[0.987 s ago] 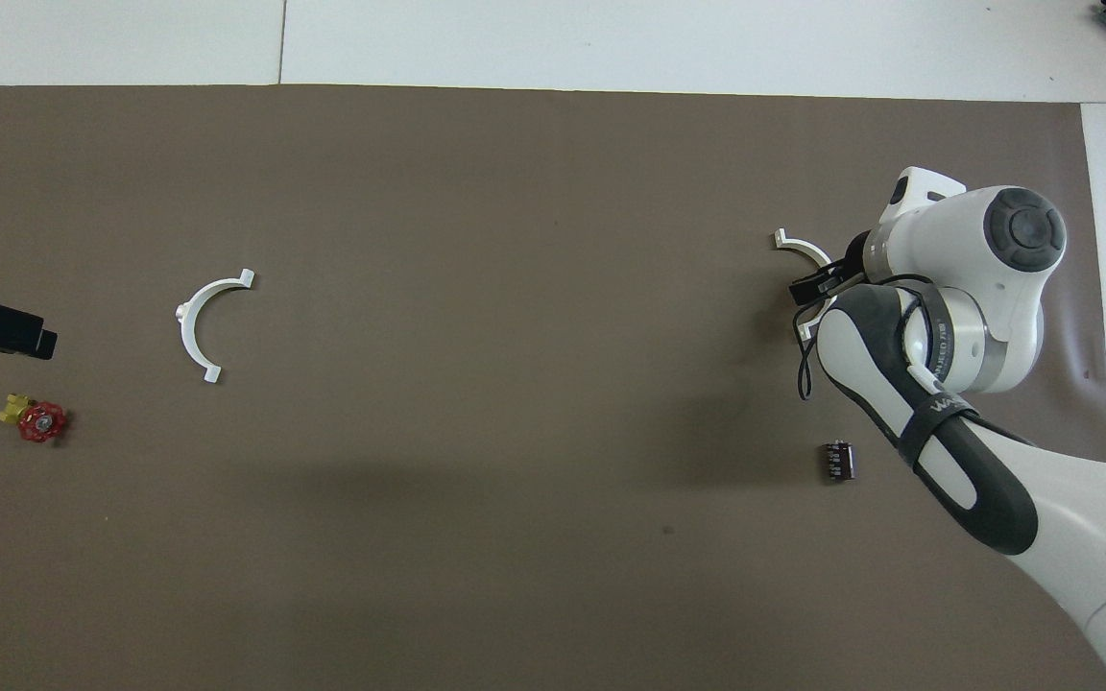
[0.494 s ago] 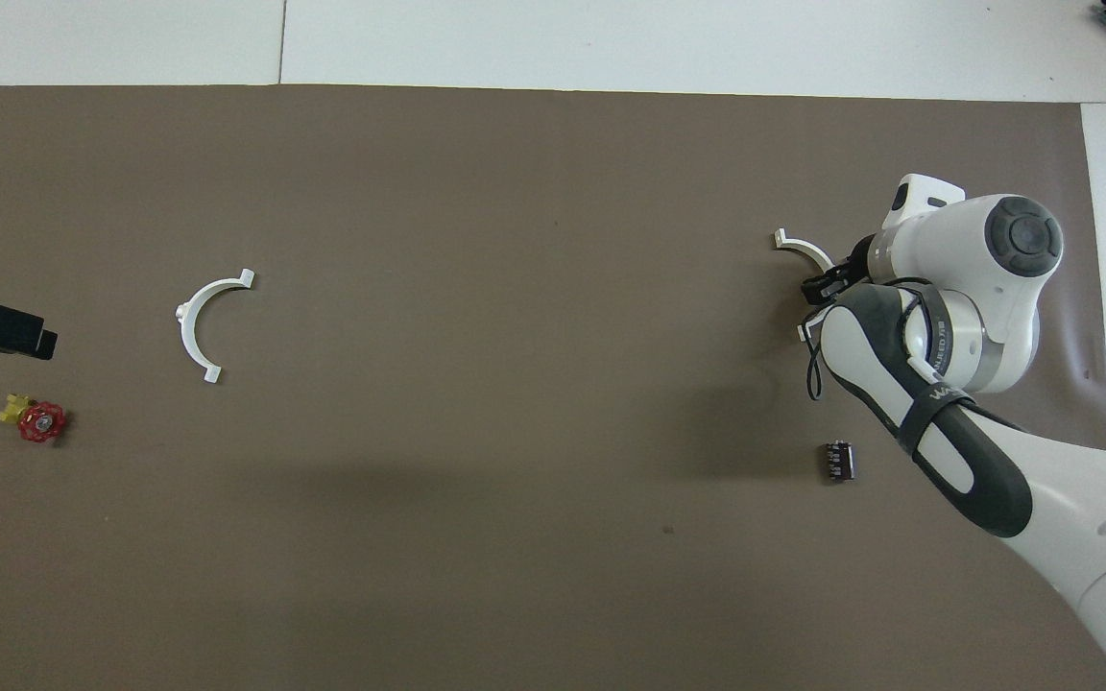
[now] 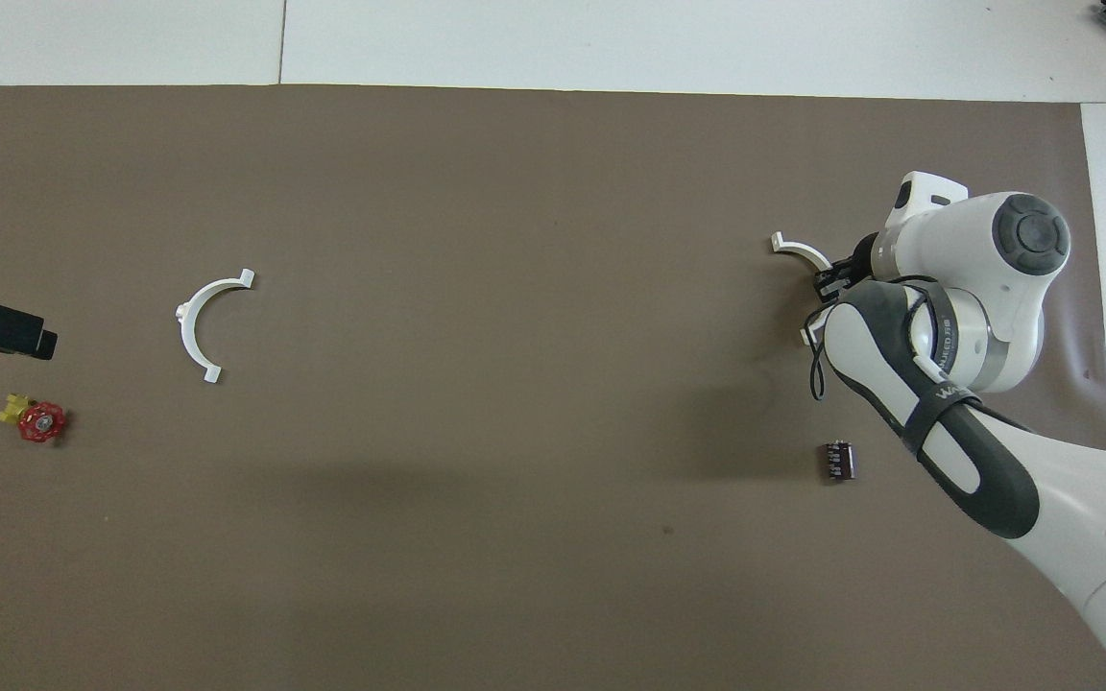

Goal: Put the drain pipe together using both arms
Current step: 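Reach the right gripper to the white clamp half and grasp it, then carry the clamp half with the right gripper toward the mat centre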

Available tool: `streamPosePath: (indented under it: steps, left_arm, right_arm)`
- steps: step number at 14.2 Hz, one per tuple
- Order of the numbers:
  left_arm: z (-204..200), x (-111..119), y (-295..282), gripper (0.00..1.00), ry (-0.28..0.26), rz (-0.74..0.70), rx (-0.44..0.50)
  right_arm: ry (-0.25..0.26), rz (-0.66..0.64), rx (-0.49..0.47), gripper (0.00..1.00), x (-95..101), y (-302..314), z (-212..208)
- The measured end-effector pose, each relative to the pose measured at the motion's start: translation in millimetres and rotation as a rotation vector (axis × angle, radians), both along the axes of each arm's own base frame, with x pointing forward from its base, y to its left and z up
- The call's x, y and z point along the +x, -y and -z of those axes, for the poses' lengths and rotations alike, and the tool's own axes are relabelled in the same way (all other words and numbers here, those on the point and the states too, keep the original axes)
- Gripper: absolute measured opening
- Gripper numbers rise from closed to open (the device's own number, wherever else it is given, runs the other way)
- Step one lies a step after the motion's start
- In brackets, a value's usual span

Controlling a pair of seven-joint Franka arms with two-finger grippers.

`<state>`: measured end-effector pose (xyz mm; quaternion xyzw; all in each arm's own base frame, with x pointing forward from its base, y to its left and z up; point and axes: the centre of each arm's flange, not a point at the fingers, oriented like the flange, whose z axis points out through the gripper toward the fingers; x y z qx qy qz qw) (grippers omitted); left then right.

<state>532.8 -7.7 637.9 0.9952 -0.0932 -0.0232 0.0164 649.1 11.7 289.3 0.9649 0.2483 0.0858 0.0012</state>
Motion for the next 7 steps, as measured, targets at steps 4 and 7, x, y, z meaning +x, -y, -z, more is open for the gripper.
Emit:
streamPosePath:
  steps: [4, 7]
  left_arm:
    - [0, 0, 0, 1.00, 0.000, 0.000, 0.000]
    - [0, 0, 0, 1.00, 0.000, 0.000, 0.000]
  right_arm:
    - [-0.047, 0.051, 0.018, 0.21, 6.2, -7, -27]
    - [-0.098, 0.171, 0.051, 0.21, -4.1, -56, -84]
